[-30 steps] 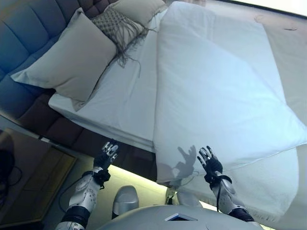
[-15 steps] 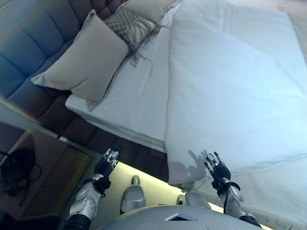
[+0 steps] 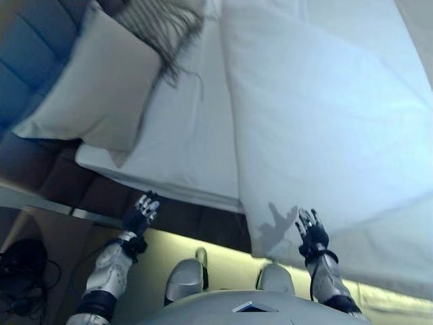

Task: Make the bed neatly

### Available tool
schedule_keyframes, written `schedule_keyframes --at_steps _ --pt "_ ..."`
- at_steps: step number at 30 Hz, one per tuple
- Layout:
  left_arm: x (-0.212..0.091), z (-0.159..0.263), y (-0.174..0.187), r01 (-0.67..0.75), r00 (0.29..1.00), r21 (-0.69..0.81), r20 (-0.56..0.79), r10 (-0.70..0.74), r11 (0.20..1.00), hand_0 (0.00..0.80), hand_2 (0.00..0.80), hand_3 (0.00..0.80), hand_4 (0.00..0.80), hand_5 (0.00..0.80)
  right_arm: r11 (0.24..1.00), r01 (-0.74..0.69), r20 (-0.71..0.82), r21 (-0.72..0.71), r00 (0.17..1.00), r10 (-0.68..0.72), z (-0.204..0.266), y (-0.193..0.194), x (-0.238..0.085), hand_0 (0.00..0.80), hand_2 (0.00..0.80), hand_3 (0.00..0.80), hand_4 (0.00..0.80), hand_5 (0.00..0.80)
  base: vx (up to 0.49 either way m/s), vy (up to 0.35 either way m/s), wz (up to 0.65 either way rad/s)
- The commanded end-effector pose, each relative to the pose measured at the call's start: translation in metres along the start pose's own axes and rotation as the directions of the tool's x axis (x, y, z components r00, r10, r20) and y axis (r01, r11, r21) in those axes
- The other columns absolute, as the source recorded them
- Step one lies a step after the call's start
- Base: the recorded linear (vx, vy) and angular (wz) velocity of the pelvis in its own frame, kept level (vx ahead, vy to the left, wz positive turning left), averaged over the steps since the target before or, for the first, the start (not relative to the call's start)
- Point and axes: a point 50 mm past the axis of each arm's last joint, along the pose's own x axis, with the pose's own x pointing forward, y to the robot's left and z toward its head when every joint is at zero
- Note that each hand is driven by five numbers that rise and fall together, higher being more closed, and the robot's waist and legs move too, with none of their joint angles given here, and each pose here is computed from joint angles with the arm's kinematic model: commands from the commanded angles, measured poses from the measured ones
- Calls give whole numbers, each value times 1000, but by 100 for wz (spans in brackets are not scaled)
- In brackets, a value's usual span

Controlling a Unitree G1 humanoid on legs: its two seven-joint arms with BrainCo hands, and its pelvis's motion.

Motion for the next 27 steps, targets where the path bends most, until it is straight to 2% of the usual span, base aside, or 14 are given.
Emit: schedule_keyframes --at_steps 1,6,10,14,18,22,27 --pt "17 38 -18 63 983 3 175 -62 998 0 0 0 0 0 994 46 158 96 986 -60 36 -7 11 0 0 0 0 0 -147 -219 5" --pt "27 46 -26 83 975 12 208 -84 996 0 0 0 0 0 986 100 241 136 962 -130 60 -16 14 0 0 0 0 0 -80 -131 16" --pt "21 43 -27 101 975 9 199 -101 995 0 0 0 0 0 964 191 257 188 937 -236 83 -41 17 0 0 0 0 0 29 -32 10" --pt "18 45 -19 76 976 10 204 -77 997 0 0 0 0 0 958 230 297 172 915 -273 102 -47 17 0 0 0 0 0 9 -22 1" --pt "18 54 -14 92 968 27 231 -96 995 0 0 0 0 0 931 293 325 219 877 -353 120 -72 11 0 0 0 0 0 -71 -11 12" --pt "20 59 -18 115 963 31 243 -119 993 0 0 0 0 0 907 246 311 343 881 -357 138 -77 15 0 0 0 0 0 -85 22 9" --pt "22 65 -25 136 958 29 251 -139 990 0 0 0 0 0 895 291 292 339 871 -394 165 -76 20 0 0 0 0 0 -6 61 -3"
